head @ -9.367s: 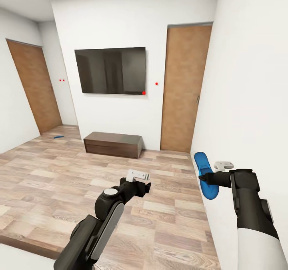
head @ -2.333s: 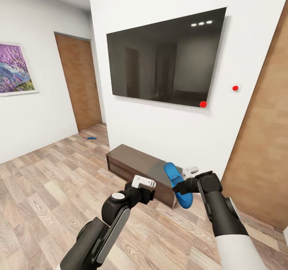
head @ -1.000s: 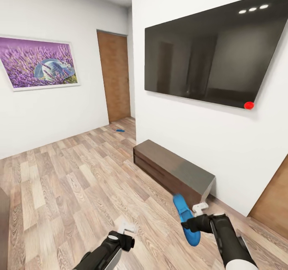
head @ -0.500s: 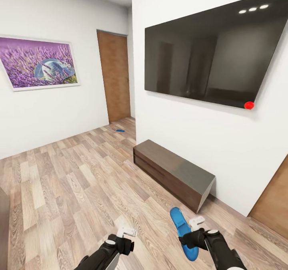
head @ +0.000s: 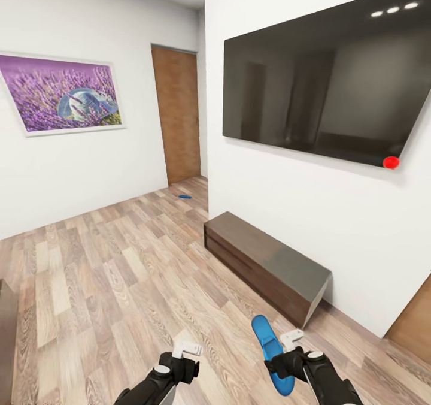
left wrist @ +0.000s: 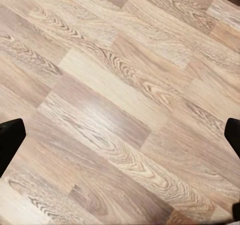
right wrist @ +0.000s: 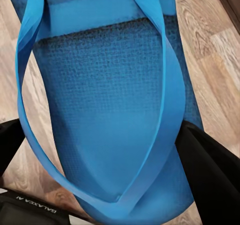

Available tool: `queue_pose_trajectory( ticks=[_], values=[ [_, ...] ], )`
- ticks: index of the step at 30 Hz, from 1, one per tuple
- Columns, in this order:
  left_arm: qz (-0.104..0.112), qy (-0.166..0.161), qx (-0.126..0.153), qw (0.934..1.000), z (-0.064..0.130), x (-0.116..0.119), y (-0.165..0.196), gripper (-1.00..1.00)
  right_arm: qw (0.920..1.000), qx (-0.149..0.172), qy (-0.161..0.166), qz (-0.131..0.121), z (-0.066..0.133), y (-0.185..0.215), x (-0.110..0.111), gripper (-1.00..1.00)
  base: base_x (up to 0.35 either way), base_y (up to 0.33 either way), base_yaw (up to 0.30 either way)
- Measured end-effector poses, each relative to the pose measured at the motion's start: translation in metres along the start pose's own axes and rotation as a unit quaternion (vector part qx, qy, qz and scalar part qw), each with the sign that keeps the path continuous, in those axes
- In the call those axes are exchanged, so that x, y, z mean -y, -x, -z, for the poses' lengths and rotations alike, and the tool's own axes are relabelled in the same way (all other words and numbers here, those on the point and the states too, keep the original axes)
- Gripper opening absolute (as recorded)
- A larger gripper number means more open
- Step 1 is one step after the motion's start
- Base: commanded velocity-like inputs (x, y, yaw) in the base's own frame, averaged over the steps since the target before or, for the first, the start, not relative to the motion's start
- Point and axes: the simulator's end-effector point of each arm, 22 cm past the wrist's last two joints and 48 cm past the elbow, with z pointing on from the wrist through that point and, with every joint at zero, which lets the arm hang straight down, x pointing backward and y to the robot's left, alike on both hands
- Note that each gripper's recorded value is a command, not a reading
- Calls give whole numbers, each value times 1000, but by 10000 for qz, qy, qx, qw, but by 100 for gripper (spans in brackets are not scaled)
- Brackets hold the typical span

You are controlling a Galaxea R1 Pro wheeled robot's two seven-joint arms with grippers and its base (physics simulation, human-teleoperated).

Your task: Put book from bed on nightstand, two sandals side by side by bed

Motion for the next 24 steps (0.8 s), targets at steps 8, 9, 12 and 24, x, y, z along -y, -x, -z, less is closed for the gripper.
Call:
queue_pose_trajectory(
  ticks=[8, 9, 12, 24],
  values=[
    [-10, 3, 84, 10000, -1, 0, 2, 100, 10000, -35, -55, -3, -2, -4, 1, -100, 23, 0, 236],
    [-10, 3, 81, 10000, -1, 0, 1, 100, 10000, -38, -54, -4, -2, -4, 1, -100, 8, 0, 244],
    [-7, 2, 81, 10000, -2, 0, 1, 100, 10000, -88, -24, -10, -4, -9, -2, -100, 5, 0, 245],
    [-17, -6, 51, 10000, -3, 1, -3, 100, 9998, -195, 43, -38, -8, -20, -8, -100, 1, 0, 204]
  ],
)
